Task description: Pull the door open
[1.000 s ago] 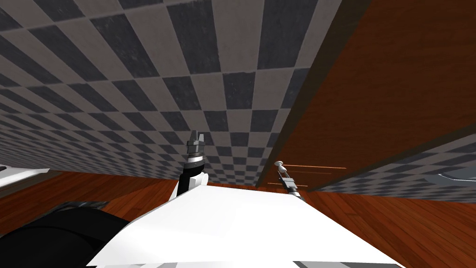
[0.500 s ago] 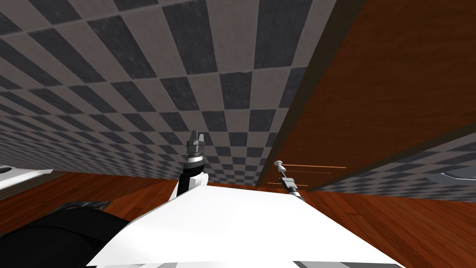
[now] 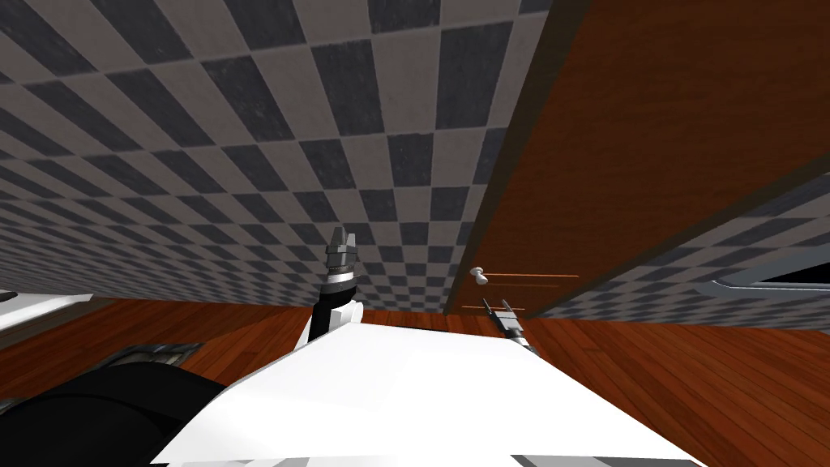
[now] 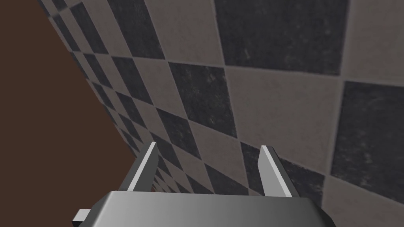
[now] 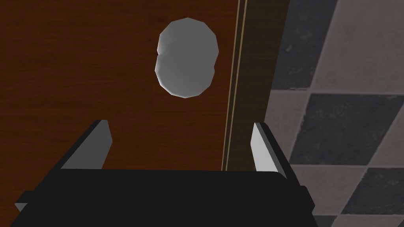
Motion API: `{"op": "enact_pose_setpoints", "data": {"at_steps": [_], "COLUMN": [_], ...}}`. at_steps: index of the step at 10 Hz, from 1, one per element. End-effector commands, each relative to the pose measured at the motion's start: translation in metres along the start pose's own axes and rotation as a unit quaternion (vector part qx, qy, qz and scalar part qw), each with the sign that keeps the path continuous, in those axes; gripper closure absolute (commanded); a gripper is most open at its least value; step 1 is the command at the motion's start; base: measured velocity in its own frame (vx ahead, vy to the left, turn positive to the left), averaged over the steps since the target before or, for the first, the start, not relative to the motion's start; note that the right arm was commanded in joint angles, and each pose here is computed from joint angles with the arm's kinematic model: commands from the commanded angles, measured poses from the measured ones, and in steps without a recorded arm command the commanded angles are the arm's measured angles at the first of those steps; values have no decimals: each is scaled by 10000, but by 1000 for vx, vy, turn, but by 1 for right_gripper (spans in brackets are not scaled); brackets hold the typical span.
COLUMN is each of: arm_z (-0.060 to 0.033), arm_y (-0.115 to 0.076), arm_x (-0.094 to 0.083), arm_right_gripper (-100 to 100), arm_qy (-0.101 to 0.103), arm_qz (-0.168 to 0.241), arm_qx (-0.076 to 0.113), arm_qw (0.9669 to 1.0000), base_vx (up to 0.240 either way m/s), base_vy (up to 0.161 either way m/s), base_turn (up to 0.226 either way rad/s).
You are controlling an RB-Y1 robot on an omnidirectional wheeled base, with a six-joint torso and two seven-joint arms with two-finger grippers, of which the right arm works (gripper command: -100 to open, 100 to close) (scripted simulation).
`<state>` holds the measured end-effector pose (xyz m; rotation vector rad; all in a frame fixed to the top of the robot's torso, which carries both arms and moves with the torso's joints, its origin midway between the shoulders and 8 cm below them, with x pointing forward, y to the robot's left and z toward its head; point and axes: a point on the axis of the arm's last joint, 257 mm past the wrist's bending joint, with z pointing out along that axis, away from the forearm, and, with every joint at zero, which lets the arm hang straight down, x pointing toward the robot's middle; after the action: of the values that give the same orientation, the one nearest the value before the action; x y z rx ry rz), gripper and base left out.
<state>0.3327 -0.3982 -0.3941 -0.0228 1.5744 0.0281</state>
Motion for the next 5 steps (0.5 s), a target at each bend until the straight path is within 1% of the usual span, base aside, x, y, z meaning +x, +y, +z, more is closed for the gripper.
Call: {"op": "enact_pose_setpoints", "data": {"at_steps": [1, 2, 3, 5], "arm_z": [-38, -24, -23, -15], "arm_y": [-16, -12, -63, -119], "arm_x": [-22, -10, -14, -17], "arm_right_gripper": [-100, -100, -100, -100], "arm_qy": [-18, -7, -23, -38], "arm_qz": [-17, -11, -13, -14], "arm_qx": [-31, -16, 63, 155], "arm_qw": [10000, 10000, 10000, 9999], "base_vx": [-187, -82, 96, 192], "base_vy": [-8, 3, 3, -1], "base_turn": [-29, -10, 116, 100]}}
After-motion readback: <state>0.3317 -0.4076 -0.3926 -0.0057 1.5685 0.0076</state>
